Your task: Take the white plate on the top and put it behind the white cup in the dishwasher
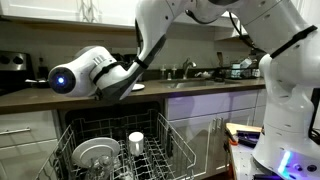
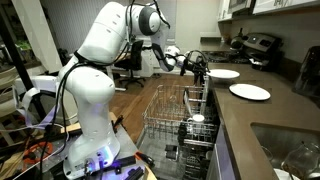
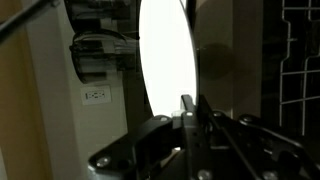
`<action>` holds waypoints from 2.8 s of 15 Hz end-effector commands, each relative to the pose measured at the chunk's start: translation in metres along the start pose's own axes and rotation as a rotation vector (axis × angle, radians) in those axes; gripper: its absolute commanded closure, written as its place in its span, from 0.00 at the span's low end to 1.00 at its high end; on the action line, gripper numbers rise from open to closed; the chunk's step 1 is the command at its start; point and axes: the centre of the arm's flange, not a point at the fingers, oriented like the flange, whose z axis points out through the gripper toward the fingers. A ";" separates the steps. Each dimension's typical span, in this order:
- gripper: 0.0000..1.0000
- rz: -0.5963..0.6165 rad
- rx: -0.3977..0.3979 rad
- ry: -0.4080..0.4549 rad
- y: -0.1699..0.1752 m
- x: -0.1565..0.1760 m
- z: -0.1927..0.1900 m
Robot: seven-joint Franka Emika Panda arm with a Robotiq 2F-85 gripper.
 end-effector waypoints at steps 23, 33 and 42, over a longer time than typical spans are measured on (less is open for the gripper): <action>0.93 -0.031 -0.131 0.010 0.010 -0.035 -0.120; 0.93 0.100 -0.036 0.097 0.024 -0.074 -0.209; 0.93 0.305 0.128 0.227 0.033 -0.108 -0.228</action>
